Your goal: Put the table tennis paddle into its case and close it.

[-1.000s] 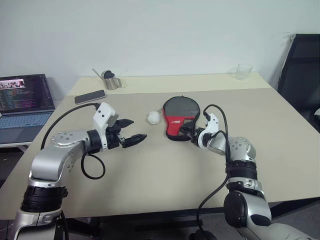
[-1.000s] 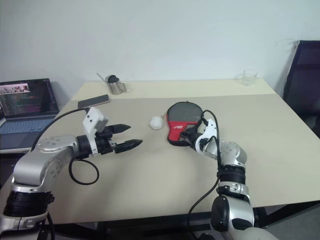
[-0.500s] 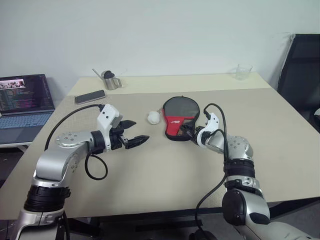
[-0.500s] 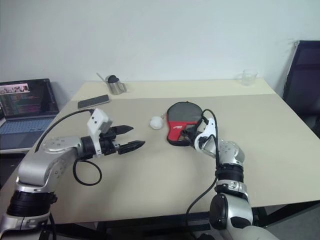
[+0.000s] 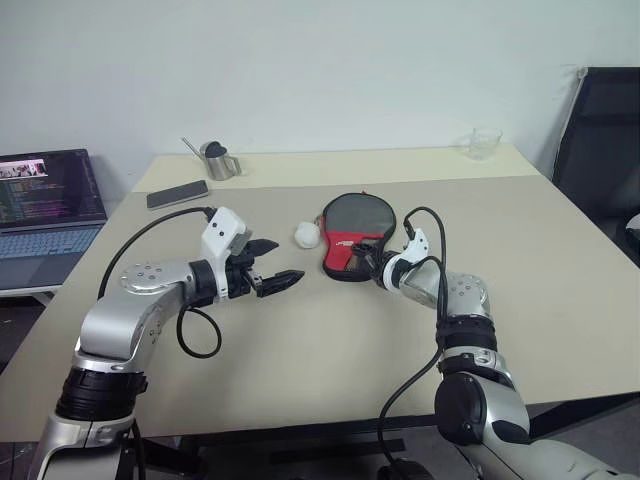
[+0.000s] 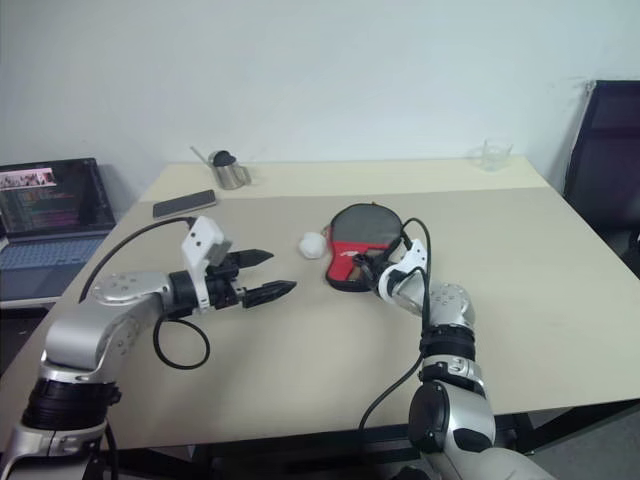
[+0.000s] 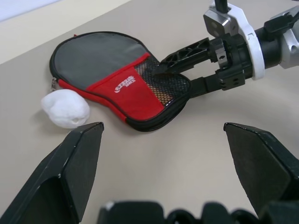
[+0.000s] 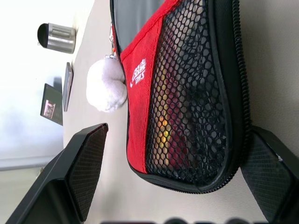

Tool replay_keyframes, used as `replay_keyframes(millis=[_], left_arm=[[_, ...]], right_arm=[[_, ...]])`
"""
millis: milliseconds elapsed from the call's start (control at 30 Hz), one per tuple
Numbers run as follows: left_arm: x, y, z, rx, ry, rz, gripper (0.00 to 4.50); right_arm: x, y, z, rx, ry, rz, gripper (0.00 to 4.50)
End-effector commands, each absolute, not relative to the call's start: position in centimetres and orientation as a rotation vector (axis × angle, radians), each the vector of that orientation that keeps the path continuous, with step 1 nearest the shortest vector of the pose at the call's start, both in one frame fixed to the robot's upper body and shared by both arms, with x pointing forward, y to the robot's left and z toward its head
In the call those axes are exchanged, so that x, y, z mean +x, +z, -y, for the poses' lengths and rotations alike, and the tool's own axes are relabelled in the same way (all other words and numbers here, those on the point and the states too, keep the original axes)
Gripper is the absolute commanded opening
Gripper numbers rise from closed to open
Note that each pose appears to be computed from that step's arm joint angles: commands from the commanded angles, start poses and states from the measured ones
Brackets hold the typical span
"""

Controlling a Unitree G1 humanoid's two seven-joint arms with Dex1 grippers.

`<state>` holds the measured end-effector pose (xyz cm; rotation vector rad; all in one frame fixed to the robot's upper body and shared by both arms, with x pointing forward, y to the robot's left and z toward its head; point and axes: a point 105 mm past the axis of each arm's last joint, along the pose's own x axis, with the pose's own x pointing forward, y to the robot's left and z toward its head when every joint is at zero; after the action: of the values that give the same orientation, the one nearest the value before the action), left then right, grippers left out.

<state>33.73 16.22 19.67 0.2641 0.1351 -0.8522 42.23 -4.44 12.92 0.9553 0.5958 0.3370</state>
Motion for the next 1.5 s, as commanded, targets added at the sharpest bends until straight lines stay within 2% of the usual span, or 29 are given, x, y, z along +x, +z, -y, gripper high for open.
replay_keyframes(millis=[33,133,467,667,833,1167,1500], left_arm=[[33.6,21.0,-15.9,0.298,-0.859,-0.075,4.50],[33.6,21.1,-16.0,0.299,-0.855,-0.074,4.50],[33.7,21.1,-15.9,0.307,-0.850,-0.066,4.50],[33.6,21.0,-15.9,0.310,-0.852,-0.066,4.50],[33.7,21.0,-15.9,0.316,-0.855,-0.069,4.50],[34.2,20.7,-15.2,0.318,-0.882,-0.078,4.50],[34.9,20.6,-14.2,0.319,-0.941,-0.078,4.50]], right_arm=[[42.3,13.3,3.7,0.952,0.346,-0.588,4.31],[42.5,12.9,4.2,0.940,0.316,-0.586,3.53],[42.6,12.1,4.6,0.908,0.283,-0.598,0.01],[42.4,12.4,5.1,0.872,0.310,-0.592,0.01],[41.2,11.5,6.2,0.808,0.347,-0.641,0.01],[35.6,10.8,8.3,0.664,0.517,-0.753,0.01],[31.1,9.0,11.6,0.522,0.576,-0.836,0.01]])
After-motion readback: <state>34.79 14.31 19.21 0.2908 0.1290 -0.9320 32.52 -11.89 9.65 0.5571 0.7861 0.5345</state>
